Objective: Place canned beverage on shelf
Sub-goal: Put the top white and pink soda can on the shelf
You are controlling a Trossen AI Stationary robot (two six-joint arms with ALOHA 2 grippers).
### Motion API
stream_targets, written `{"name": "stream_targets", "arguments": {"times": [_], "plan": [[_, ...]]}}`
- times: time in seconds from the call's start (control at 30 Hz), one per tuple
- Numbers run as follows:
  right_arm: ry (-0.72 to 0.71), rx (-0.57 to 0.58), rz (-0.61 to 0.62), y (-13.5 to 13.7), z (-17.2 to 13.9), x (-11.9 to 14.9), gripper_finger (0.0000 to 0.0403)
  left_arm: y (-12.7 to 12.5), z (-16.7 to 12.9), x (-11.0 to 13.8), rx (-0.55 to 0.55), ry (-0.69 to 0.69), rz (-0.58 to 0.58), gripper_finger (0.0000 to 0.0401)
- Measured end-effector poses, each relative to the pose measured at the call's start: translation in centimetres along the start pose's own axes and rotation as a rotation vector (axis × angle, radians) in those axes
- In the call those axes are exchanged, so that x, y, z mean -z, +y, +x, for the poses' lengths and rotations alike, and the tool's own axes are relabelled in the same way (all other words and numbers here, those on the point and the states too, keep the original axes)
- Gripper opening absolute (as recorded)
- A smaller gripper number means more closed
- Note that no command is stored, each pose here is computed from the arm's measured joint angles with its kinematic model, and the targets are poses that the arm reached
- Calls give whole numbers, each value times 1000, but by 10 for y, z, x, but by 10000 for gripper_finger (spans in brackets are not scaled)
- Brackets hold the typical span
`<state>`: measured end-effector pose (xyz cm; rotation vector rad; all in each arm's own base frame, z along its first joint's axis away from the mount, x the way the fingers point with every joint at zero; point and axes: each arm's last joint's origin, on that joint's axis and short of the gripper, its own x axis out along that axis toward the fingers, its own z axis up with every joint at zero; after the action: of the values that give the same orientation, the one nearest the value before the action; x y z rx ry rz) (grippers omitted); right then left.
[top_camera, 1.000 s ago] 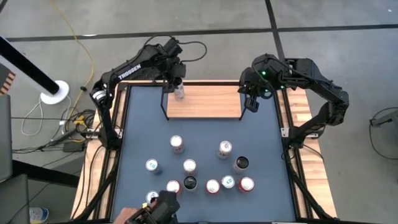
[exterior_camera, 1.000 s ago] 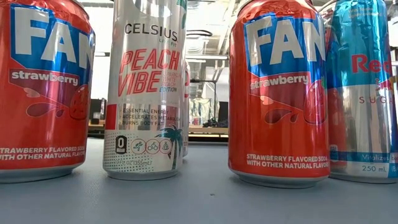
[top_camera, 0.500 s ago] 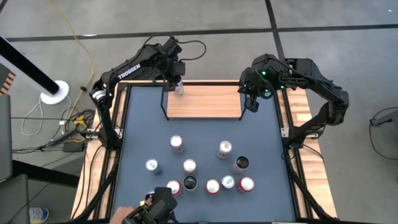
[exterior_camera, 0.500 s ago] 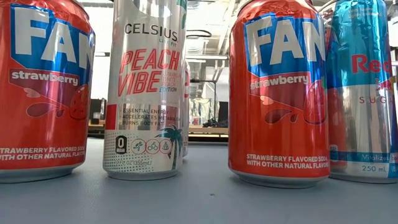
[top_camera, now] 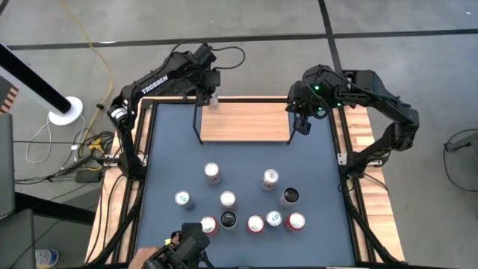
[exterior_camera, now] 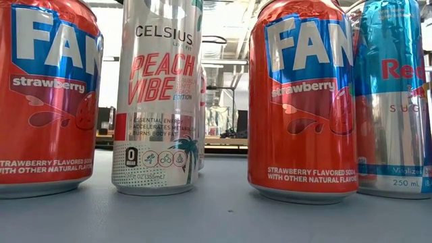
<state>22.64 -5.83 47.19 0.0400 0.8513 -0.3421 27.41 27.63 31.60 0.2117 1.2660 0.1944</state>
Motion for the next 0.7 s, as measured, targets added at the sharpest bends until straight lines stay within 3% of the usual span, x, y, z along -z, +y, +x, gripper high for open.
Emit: {"name": "stream_targets", "arguments": {"times": [0.37,0.7], "plan": [[0,0,-2,0,0,0,0,-1,-6,2,72,-18,-39,252],[0,0,-2,0,0,0,0,5,-17,-3,37,-70,-41,252]]}}
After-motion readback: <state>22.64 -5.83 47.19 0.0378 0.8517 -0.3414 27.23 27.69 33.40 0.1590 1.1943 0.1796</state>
